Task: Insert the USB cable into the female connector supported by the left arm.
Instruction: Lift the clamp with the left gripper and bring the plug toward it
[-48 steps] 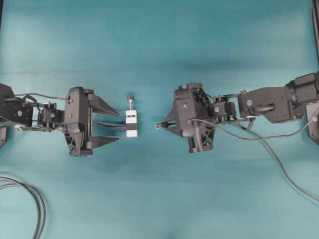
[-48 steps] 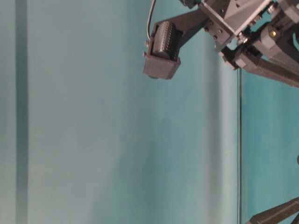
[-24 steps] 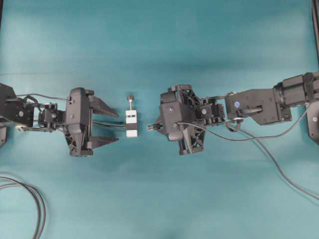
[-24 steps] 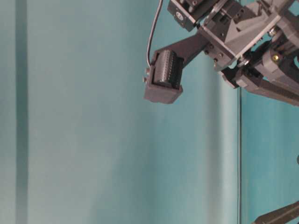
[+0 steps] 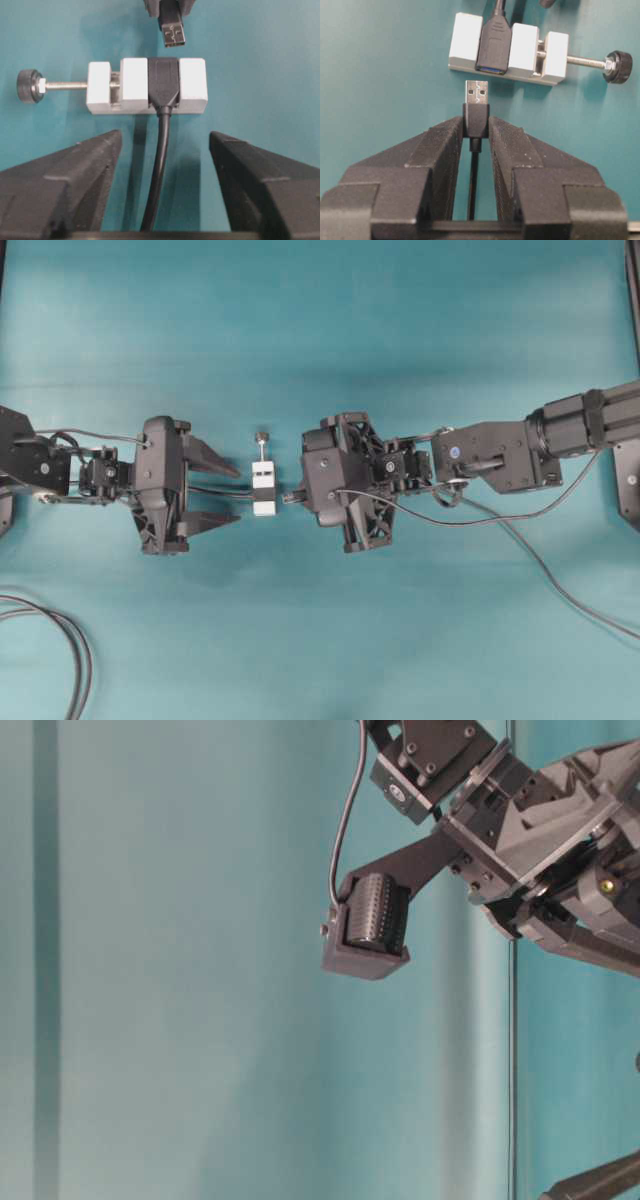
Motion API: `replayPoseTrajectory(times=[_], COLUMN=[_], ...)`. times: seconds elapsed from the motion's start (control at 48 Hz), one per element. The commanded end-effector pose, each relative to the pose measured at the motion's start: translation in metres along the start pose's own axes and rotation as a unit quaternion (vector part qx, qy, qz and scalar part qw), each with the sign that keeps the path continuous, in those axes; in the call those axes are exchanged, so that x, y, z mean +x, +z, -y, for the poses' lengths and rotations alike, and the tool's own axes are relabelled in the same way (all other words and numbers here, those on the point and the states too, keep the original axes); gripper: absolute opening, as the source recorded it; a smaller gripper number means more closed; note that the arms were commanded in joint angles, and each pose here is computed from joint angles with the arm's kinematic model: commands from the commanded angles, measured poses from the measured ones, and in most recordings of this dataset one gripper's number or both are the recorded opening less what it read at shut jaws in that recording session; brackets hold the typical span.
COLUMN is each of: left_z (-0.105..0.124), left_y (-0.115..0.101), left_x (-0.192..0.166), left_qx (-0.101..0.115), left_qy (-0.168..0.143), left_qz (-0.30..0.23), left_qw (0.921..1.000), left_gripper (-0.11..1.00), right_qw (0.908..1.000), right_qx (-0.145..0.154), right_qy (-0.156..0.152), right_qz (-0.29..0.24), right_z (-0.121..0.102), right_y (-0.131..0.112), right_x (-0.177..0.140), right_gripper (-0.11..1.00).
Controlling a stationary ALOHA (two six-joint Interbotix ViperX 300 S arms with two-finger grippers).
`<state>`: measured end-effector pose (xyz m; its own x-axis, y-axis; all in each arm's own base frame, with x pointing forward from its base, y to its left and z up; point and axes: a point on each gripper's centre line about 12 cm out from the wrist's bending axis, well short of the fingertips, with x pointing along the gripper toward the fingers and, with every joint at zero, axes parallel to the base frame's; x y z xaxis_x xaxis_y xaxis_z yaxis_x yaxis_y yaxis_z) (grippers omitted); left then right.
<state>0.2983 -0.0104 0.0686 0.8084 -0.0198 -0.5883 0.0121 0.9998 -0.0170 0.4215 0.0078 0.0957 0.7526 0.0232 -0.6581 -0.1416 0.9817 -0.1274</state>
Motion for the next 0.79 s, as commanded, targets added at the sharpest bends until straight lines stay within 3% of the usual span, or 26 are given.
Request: replayPoseTrajectory(times=[0.0,0.104,0.458,0.771], left_z=[-0.001,-0.004,-0.012,-0.012], left_y=[0.006,0.005,0.013,0.01], left_x=[0.001,0.003,0.023,0.023], left_qx=[0.0,-0.002,0.015,0.014], left_qy=[0.002,0.006,0.015,0.016], left_qz=[0.007,-0.001,-0.005,-0.013], left_qw=[1.0,1.0,0.9998,0.9997], left_gripper=[0.74,0.69,0.69,0.69], right_qw=[0.9998,0.9998,0.9998,0.9999], right_qx=[-0.002,0.0,0.001,0.002], right_qy=[-0.003,-0.005,-0.006,-0.007], right_qz=[0.02,0.02,0.017,0.007], right_z=[0.002,0.005,0.006,0.008], right_y=[0.014,0.014,0.015,0.015], right_x=[-0.002,-0.002,-0.002,-0.002], right_gripper=[0.22,0.22,0.22,0.22])
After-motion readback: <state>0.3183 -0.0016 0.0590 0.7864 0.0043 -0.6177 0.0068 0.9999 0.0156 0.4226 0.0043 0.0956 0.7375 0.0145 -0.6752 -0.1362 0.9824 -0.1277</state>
